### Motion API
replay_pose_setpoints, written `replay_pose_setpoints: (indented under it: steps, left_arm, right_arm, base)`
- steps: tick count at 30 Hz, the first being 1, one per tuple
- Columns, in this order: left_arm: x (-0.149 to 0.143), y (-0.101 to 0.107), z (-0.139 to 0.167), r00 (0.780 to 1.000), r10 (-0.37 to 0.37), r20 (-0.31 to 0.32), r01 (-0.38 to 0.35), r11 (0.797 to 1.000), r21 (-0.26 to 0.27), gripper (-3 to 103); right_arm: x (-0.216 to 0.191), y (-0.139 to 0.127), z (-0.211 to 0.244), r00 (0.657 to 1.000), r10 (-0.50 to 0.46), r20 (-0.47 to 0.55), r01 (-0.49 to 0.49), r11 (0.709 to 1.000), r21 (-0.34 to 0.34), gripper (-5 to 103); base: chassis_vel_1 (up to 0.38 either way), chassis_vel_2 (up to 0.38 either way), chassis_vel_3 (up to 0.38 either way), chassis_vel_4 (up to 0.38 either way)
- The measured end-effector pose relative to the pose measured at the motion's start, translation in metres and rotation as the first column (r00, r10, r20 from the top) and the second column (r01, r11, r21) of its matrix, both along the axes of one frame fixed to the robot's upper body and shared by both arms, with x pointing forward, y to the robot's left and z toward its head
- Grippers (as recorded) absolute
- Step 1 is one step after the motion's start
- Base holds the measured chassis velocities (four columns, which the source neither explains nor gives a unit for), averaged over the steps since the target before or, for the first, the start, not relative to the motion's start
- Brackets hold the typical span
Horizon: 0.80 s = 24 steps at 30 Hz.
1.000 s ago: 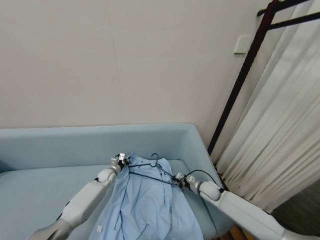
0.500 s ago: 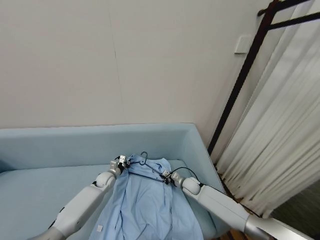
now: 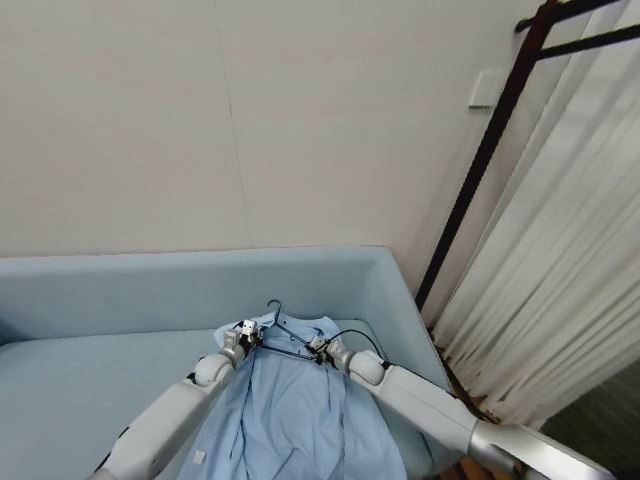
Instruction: Pick up the clothes from the sofa and hang them on the clothes hanger.
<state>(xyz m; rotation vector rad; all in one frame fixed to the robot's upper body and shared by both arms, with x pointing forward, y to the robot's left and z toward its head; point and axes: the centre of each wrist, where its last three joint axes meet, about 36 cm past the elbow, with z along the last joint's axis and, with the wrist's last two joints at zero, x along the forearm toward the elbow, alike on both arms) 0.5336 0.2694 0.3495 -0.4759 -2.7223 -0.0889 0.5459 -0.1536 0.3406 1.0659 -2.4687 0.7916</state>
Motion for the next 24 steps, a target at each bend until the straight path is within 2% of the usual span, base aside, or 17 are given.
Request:
replay_pose_setpoints:
  steps: [1,4,7,9,10,12,13,17,18,19,20,22,23,24]
  left_arm:
    - [-0.002,0.000,-0.003,1.000,0.005,-0.004,-0.005,1.000,0.003,-1]
    - [-0.005,0.001,-0.006,1.000,0.022,-0.008,-0.022,1.000,0.010,2]
    - [-0.008,0.005,-0.008,0.999,0.039,-0.013,-0.038,0.999,0.014,18]
    - [-0.009,0.006,-0.007,0.999,0.040,-0.021,-0.039,0.999,0.016,18]
    - [-0.010,0.006,-0.006,0.999,0.041,-0.032,-0.040,0.999,0.016,23]
    - [-0.010,0.007,-0.003,0.998,0.046,-0.041,-0.046,0.999,0.012,34]
    - [-0.010,0.007,-0.003,0.998,0.046,-0.041,-0.046,0.999,0.012,34]
    - [-0.010,0.006,-0.002,0.998,0.051,-0.039,-0.051,0.999,0.003,56]
    - [-0.010,0.006,-0.002,0.998,0.051,-0.039,-0.051,0.999,0.003,56]
    - [-0.011,0.005,-0.002,0.998,0.051,-0.037,-0.051,0.999,0.000,61]
    - [-0.012,0.005,-0.001,0.998,0.050,-0.034,-0.051,0.999,-0.003,61]
    - [-0.016,0.007,0.000,0.998,0.051,-0.031,-0.052,0.999,-0.008,72]
    - [-0.016,0.007,0.000,0.998,0.051,-0.031,-0.052,0.999,-0.008,72]
    - [-0.018,0.008,0.000,0.998,0.053,-0.028,-0.054,0.998,-0.011,77]
  right_arm:
    - [0.002,-0.001,-0.002,1.000,-0.006,0.000,0.006,1.000,-0.007,8]
    - [0.007,-0.004,-0.004,1.000,-0.015,0.006,0.015,1.000,-0.022,8]
    - [0.009,-0.008,-0.004,0.999,-0.029,0.021,0.029,0.999,-0.038,8]
    - [0.009,-0.008,-0.005,0.999,-0.033,0.024,0.034,0.999,-0.039,8]
    - [0.009,-0.008,-0.005,0.999,-0.038,0.028,0.039,0.998,-0.039,5]
    - [0.008,-0.003,-0.003,0.998,-0.048,0.034,0.049,0.998,-0.029,15]
    - [0.008,-0.003,-0.003,0.998,-0.048,0.034,0.049,0.998,-0.029,15]
    - [0.007,0.003,0.002,0.997,-0.063,0.045,0.064,0.998,-0.013,37]
    - [0.007,0.003,0.002,0.997,-0.063,0.045,0.064,0.998,-0.013,37]
    - [0.006,0.003,0.003,0.996,-0.070,0.050,0.071,0.997,-0.009,37]
    - [0.006,0.001,0.006,0.995,-0.084,0.053,0.084,0.996,-0.002,42]
    - [0.009,-0.007,0.014,0.991,-0.125,0.052,0.124,0.992,0.017,53]
    - [0.009,-0.007,0.014,0.991,-0.125,0.052,0.124,0.992,0.017,53]
    - [0.012,-0.013,0.018,0.987,-0.154,0.045,0.153,0.988,0.031,58]
  base:
    - [0.000,0.000,0.000,0.000]
    - [0.000,0.000,0.000,0.000]
    - [0.000,0.000,0.000,0.000]
    - [0.000,0.000,0.000,0.000]
    - [0.000,0.000,0.000,0.000]
    - [0.000,0.000,0.000,0.000]
    - [0.000,0.000,0.000,0.000]
    - [0.000,0.000,0.000,0.000]
    - [0.000,0.000,0.000,0.000]
    - [0.000,0.000,0.000,0.000]
    - [0.000,0.000,0.000,0.000]
    - [0.000,0.000,0.000,0.000]
    - [0.000,0.000,0.000,0.000]
    - [0.000,0.000,0.000,0.000]
